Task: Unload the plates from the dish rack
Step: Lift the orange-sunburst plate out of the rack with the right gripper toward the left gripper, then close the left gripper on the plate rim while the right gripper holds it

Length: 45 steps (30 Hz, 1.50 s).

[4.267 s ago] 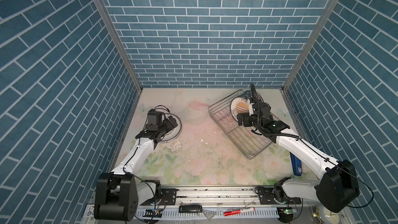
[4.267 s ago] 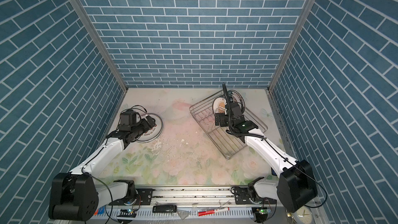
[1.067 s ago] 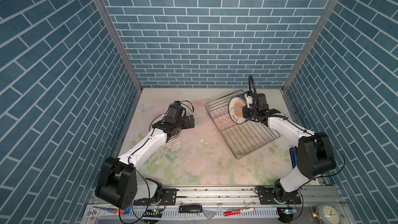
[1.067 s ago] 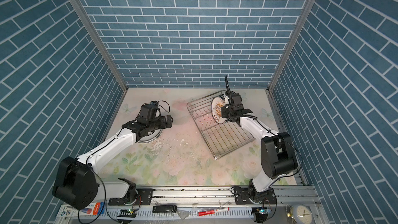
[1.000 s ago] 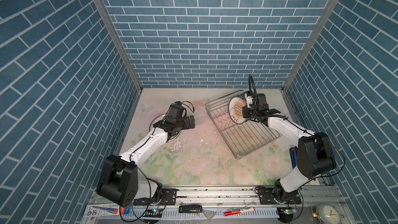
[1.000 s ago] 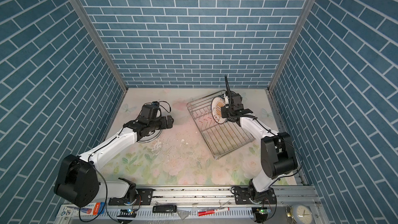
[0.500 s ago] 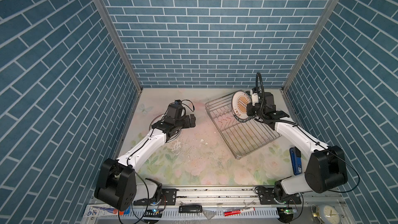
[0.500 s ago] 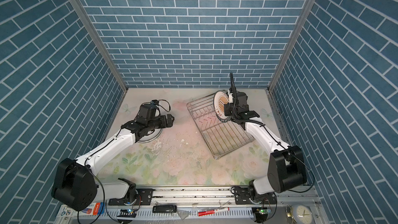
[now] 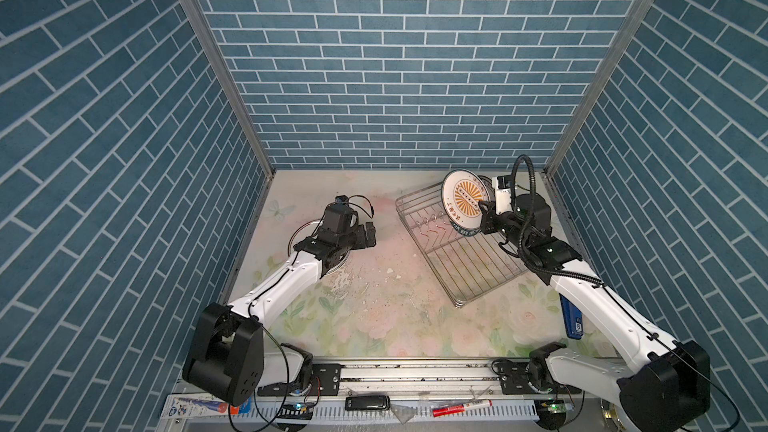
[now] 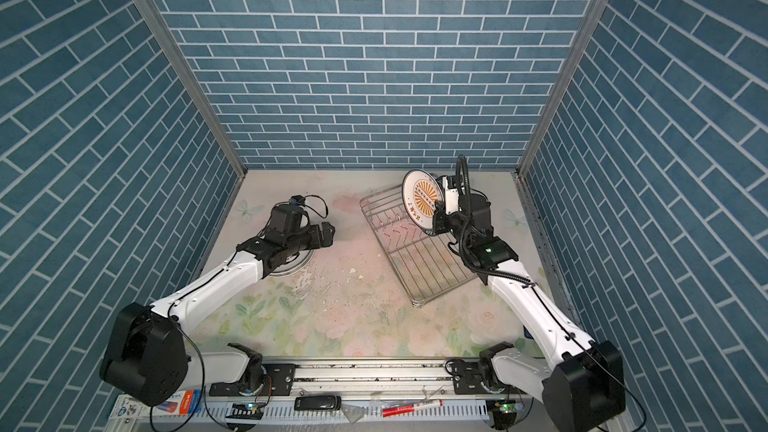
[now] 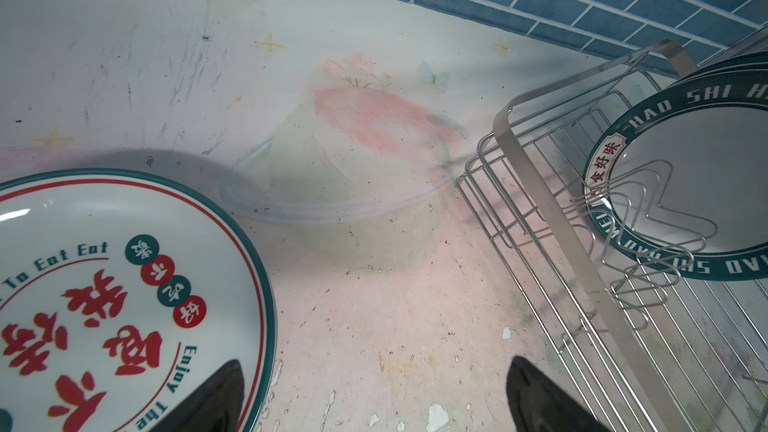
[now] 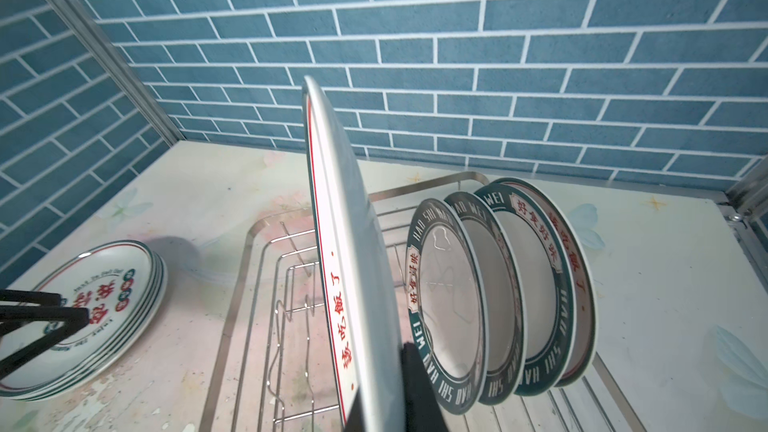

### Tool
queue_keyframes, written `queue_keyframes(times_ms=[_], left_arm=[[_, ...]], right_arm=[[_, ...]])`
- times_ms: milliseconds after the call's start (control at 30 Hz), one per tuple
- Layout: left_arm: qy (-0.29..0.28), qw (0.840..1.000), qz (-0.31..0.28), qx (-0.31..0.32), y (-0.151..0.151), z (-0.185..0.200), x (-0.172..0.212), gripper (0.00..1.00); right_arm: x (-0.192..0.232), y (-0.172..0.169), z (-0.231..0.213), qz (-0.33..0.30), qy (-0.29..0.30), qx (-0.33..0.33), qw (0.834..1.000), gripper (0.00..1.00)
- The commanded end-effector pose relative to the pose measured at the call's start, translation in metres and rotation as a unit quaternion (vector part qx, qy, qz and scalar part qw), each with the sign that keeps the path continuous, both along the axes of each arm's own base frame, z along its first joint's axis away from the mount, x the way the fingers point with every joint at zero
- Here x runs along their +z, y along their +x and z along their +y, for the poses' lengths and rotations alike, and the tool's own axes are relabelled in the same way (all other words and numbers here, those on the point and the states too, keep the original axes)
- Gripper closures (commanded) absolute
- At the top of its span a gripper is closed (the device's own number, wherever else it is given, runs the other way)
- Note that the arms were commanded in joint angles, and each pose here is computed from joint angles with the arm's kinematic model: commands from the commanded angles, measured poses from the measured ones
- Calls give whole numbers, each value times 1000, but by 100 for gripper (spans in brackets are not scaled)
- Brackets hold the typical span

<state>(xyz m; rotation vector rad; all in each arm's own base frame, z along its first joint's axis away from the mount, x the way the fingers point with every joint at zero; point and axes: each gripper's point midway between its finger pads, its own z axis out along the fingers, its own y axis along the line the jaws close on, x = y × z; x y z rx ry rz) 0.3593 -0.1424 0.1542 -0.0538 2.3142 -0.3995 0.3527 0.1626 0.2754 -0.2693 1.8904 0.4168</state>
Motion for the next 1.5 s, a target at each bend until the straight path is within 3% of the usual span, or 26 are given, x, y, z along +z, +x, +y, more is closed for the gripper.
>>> queue_keyframes(times_ms=[0,267,433,600,900,1233,1400,1467], left_arm=[[-17,999,-30,-23,-2,-8,18,1],[-107,984,-45,-138,-17,-54,32,1],[-135,976,-47,-165,-21,-65,35,1],[-151,975,-41,-159,-20,-66,36,1],[-179,968,-54,-167,-24,-71,42,1],[-196,965,-45,-171,-23,-77,43,1],[-208,960,-39,-185,-22,-84,44,17],[-216,956,-34,-194,-22,-88,43,29]], right_arm=[[20,-5,9,-33,82,14,996,100],[-5,-24,43,43,192,96,976,100],[-3,-29,58,76,228,133,962,100],[-5,-29,83,130,276,188,934,100],[-10,-28,105,168,319,241,901,100],[-17,-31,127,204,327,277,880,100],[-18,-37,141,214,322,295,874,100],[-21,-38,144,218,320,297,873,100]])
